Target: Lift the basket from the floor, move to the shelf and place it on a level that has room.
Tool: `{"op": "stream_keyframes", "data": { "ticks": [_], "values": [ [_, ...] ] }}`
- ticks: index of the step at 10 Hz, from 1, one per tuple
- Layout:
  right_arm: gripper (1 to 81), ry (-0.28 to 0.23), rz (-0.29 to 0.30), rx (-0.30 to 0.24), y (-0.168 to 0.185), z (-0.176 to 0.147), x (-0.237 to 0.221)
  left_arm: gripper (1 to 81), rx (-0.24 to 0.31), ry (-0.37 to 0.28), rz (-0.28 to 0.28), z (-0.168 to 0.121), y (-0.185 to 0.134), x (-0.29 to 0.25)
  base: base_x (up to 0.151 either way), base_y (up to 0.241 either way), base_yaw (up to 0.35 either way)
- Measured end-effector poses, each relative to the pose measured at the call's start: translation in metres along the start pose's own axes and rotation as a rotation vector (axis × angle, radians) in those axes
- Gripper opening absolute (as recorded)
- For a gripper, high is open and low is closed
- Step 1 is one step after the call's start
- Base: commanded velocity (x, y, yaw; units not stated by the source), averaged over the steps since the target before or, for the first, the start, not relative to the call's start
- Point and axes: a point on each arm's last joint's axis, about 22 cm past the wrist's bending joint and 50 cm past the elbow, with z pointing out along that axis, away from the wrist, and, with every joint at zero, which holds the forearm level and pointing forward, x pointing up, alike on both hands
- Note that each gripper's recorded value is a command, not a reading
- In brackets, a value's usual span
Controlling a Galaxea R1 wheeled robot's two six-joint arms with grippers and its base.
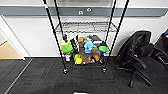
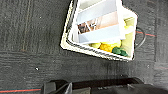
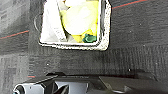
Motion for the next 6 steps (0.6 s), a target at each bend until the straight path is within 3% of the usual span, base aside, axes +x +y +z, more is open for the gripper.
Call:
{"op": "stream_keyframes", "data": {
  "ticks": [2,6],
  "values": [
    [81.1,0.023,-0.015,0.002,0.004,0.012,0.02,81.1,0.029,0.029,0.012,0.015,-0.008,0.026,0.0,0.0,0.0],
    [81.1,0.06,-0.044,0.006,0.013,0.037,0.055,81.1,0.031,0.074,0.042,0.033,-0.008,0.074,0.0,0.0,0.0]
  ]
}}
